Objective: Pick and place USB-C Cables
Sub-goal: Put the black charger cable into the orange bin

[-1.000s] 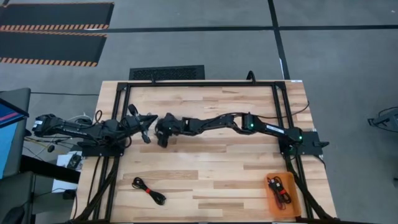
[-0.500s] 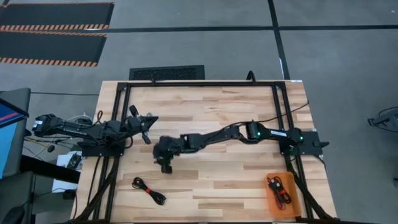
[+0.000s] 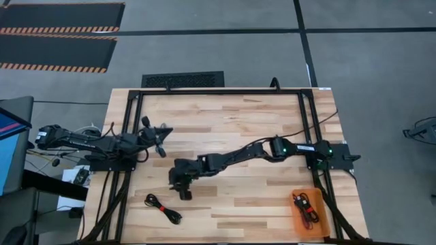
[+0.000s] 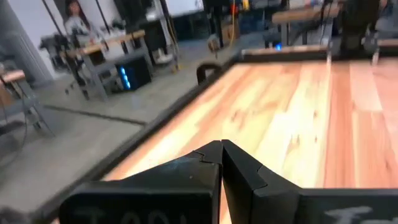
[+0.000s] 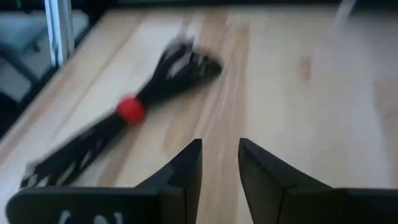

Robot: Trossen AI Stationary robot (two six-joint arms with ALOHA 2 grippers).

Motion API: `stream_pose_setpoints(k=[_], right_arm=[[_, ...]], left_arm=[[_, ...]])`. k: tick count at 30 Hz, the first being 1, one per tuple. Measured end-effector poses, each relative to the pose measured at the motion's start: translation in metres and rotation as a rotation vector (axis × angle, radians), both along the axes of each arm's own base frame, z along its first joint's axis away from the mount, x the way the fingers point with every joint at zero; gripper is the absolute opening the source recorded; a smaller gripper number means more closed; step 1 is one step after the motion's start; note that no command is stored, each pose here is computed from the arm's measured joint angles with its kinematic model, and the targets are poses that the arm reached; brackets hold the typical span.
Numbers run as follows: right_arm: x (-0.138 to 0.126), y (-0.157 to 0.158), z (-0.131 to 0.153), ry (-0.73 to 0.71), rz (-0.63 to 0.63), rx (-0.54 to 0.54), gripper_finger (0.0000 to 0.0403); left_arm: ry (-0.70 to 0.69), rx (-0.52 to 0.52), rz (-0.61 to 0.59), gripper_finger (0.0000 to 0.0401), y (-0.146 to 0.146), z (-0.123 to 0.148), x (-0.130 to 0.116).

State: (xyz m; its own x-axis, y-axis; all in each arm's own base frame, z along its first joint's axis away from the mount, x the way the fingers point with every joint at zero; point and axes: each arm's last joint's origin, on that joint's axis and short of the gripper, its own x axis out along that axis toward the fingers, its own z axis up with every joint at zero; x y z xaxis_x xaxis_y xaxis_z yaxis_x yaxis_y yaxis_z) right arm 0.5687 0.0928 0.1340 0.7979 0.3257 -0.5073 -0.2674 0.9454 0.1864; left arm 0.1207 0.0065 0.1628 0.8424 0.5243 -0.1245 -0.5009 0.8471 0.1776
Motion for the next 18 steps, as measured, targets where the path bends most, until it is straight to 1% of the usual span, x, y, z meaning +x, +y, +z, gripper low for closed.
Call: stream_pose_setpoints(k=[3,5,8,10,13,18], right_arm=[[0.006,-0.007,0.004,-0.079,-0.020,0.020,0.0129],[0.008,-0.010,0.005,-0.106,-0.032,0.041,0.0134],[0.009,-0.006,0.009,-0.147,-0.028,0.052,0.0144],[0.008,0.001,0.010,-0.158,-0.020,0.065,0.0151],[0.006,0.014,0.011,-0.164,-0.006,0.080,0.0161],[0.002,0.036,0.010,-0.148,-0.024,0.072,0.0177]], left_arm=[[0.017,-0.012,0.005,0.0000,0.000,-0.003,0.000],[0.016,0.023,0.018,0.0000,0.001,0.000,0.000],[-0.014,0.098,0.020,0.0000,0.001,0.007,0.000],[-0.030,0.108,0.013,0.0000,0.001,0.009,0.001],[-0.036,0.082,-0.005,0.0000,0.000,0.008,0.001],[-0.057,0.007,-0.016,0.0000,0.000,0.006,0.001]])
